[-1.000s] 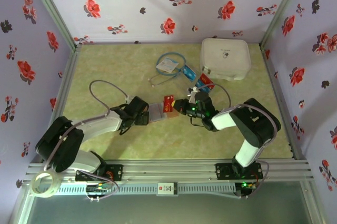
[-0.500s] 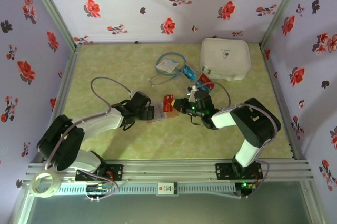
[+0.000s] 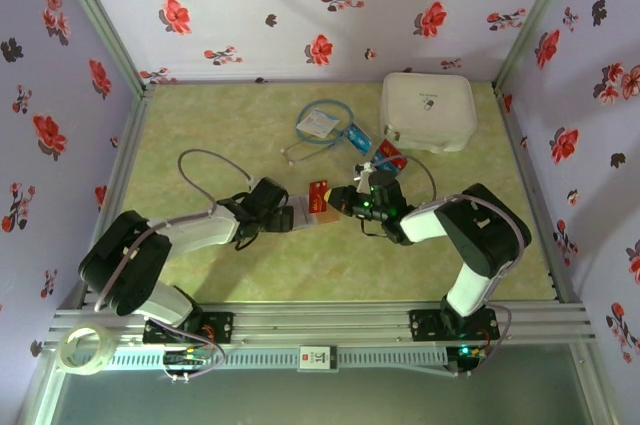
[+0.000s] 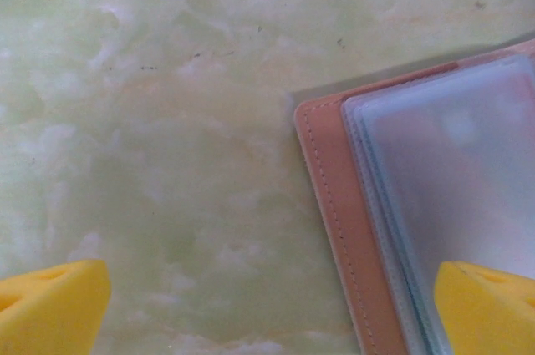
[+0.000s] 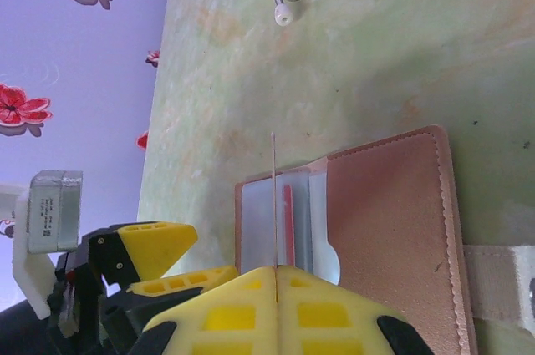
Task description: Put the credit cards into the card holder
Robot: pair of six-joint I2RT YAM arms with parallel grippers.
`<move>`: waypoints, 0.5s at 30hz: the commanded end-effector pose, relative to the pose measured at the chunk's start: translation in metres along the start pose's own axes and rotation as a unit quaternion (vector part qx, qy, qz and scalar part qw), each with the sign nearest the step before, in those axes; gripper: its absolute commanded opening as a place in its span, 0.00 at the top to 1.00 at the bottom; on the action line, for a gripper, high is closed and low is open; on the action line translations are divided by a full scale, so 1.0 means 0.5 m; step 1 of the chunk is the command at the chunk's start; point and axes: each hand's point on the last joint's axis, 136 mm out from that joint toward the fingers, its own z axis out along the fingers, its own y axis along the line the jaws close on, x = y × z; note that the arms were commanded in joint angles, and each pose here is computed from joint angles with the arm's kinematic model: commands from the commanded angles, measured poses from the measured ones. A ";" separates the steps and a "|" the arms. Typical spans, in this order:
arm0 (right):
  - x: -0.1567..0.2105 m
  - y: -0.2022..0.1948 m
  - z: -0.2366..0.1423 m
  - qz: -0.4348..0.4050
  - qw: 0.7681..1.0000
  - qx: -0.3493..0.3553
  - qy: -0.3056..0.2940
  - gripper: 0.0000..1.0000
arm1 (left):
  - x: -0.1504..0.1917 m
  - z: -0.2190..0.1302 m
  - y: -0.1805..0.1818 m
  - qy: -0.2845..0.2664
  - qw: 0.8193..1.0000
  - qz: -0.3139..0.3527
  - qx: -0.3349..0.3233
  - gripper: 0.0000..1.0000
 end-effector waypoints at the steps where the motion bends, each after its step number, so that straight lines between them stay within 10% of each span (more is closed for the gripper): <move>1: -0.014 0.014 0.008 -0.019 1.000 -0.018 -0.004 1.00 | 0.016 0.007 0.002 0.006 1.000 0.001 -0.003 0.00; 15: -0.010 0.013 0.022 -0.027 0.999 -0.043 0.007 1.00 | 0.035 0.010 0.022 0.016 1.000 0.008 -0.019 0.00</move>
